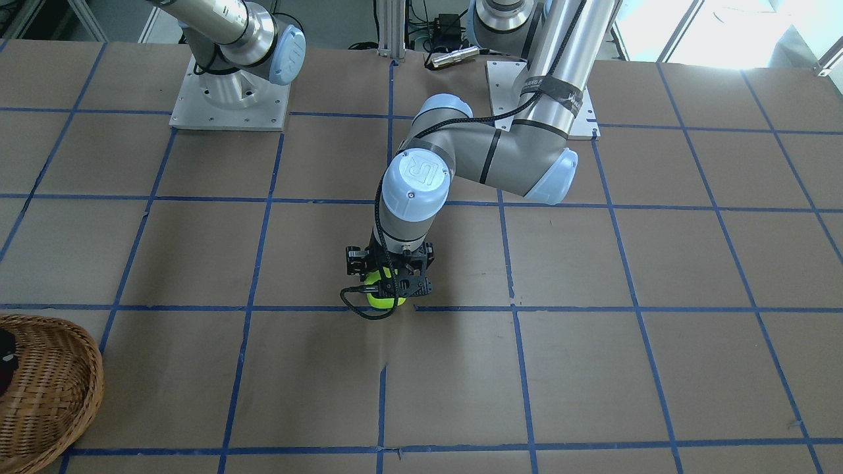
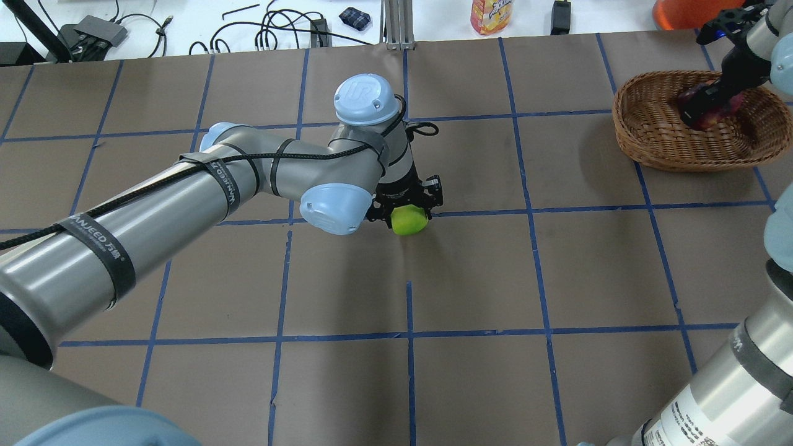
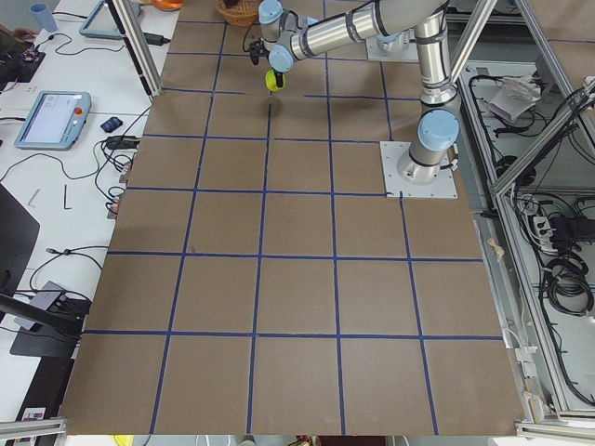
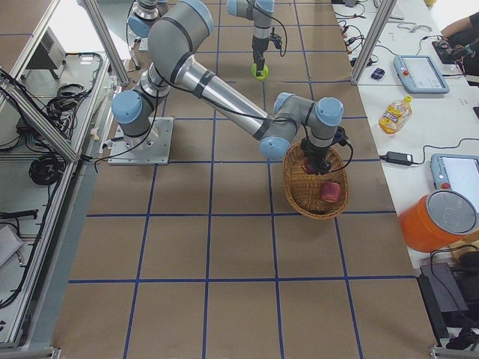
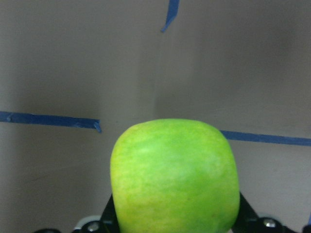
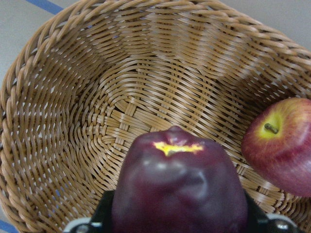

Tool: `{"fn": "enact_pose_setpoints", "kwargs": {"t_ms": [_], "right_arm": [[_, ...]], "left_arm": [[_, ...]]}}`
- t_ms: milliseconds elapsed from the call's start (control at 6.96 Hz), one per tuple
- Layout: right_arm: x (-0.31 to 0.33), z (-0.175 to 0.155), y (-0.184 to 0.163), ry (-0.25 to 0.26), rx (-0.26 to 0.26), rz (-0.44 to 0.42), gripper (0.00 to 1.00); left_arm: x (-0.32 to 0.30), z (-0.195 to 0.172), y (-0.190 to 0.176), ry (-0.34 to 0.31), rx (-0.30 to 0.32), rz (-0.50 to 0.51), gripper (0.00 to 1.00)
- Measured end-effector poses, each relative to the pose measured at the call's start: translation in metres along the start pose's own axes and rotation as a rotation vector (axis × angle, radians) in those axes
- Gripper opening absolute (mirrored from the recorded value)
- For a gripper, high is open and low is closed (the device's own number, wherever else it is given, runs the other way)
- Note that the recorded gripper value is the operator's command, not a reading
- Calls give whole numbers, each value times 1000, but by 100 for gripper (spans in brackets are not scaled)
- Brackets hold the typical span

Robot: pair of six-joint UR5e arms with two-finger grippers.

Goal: Put all apples into basket
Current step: 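Drop the dark red apple in the basket while left sets green apple at center, then move the right gripper back toward the green apple while left withdraws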

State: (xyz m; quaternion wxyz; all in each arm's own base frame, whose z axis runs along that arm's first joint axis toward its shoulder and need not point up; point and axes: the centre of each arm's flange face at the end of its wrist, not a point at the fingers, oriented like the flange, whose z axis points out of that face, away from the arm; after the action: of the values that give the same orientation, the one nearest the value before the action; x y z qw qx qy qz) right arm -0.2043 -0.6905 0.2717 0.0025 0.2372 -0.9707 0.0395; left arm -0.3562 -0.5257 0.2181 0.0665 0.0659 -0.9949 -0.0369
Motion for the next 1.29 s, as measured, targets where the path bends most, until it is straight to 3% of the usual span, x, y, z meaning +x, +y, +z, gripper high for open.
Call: {"fn": "enact_pose_setpoints", "kwargs": {"t_ms": [144,431,719,1006,1294], "right_arm": [[0,-1,1,0,-3,-6,100],[-1,-6,2,-3,-9,-9,100],[-24,-23,-2,-52,-37,-13,100],[-102,-45,-44,-93,-78,31,100],[-214,-49,-104,-91,-101,142,100]], "left_arm": [[0,-3,-3,-1,20,0,100],[-32,-51,-45,29,83,-30,100],[-97,-114,-77,-3,42,49,100],[-135,-168,-59,-60,-17,139,100],[-150,-211,-29,-81,-1,234,100]]}}
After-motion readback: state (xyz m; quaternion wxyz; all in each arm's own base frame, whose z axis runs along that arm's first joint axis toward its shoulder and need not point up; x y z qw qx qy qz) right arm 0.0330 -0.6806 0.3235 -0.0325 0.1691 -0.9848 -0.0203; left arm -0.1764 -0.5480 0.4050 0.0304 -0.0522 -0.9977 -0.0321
